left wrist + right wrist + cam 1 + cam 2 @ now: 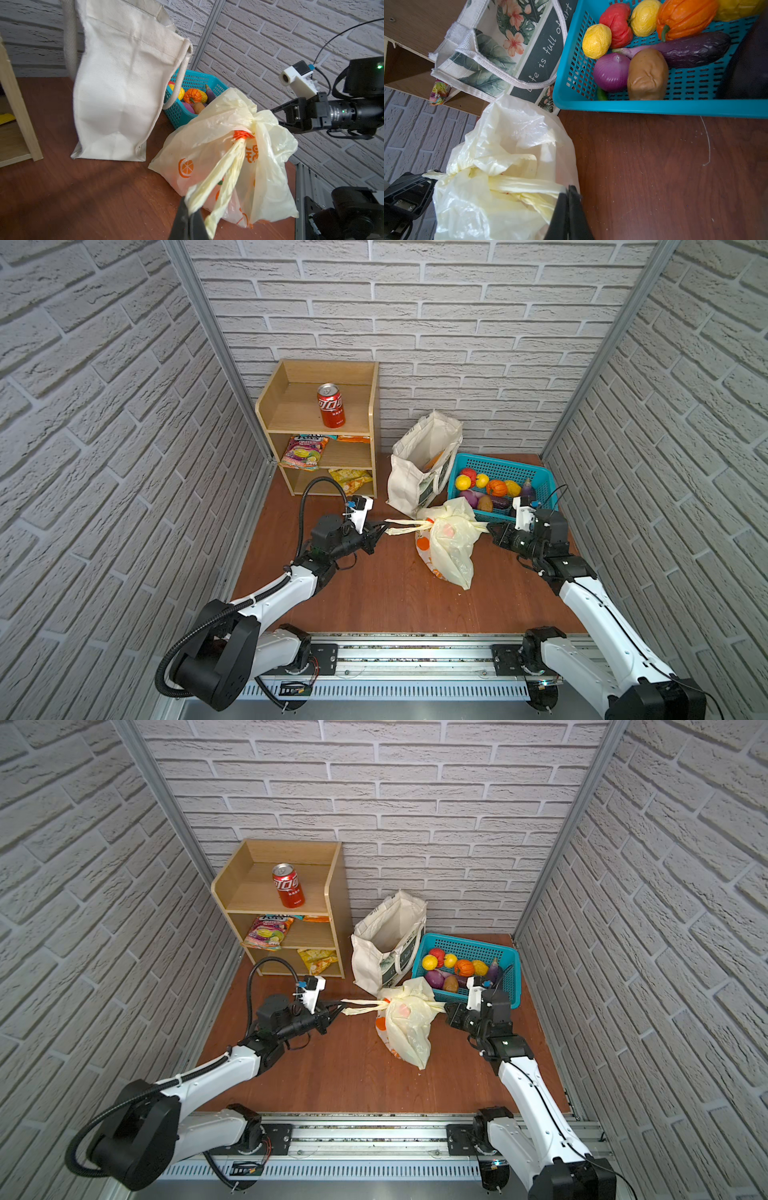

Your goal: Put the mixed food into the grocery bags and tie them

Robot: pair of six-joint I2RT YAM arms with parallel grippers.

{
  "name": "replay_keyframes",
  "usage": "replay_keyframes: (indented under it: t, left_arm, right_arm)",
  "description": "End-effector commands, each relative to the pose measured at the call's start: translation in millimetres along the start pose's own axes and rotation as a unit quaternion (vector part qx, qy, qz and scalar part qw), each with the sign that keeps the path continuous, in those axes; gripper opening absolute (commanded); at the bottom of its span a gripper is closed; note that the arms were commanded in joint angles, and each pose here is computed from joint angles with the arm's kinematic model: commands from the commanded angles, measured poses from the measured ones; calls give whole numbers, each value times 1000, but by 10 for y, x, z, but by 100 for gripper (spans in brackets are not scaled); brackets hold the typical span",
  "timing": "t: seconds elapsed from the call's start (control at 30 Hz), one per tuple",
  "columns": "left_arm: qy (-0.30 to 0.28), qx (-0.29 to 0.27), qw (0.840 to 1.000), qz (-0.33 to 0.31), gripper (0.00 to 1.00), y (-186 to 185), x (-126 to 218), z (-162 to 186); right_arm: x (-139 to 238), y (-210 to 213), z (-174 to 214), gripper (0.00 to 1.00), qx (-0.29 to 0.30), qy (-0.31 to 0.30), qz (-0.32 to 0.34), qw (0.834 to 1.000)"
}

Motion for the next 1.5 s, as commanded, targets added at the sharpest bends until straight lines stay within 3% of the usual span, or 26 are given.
replay_keyframes:
  t: [0.0,0.37,0.5,0.63,0.67,0.8,0.9,1.03,1.3,1.47]
  left_arm:
    - [-18,-2,993,-120,0,310,199,-12]
    - [-4,14,985,-171,0,422,283,168]
    - [-11,16,988,-151,0,395,264,143]
    - [-16,14,991,-134,0,356,236,95]
    - [-16,13,991,-132,0,347,231,84]
    - [-11,9,992,-128,0,316,206,70]
    - [-8,6,992,-127,0,305,187,64]
    - [-4,5,992,-126,0,302,171,56]
    - [1,1,992,-126,0,287,150,62]
    - [4,0,992,-126,0,281,134,63]
  right_arm:
    - [113,-421,-172,6,-54,-108,132,984]
    - [107,-801,-131,5,-120,-136,171,968]
    - [56,-730,-152,5,-118,-117,126,978]
    - [-78,-414,-182,6,-81,-32,0,996]
    - [-86,-325,-157,10,-70,-14,-22,997]
    - [-34,11,34,48,-20,50,-81,995]
    - [16,174,200,60,8,91,-108,990]
    - [40,326,407,65,36,142,-138,980]
    - [-31,294,772,68,54,201,-132,969]
    - [-81,283,935,59,59,219,-126,966]
Point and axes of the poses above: each gripper's point midway between its finger pads, its own x axis back along the fingers, its own y axis along the line the jaws close on, z = x × y, the point moved 9 cm from there along x, back along the fingers, and after that the axes turned 10 degrees about -x, right-handed, at the moved point
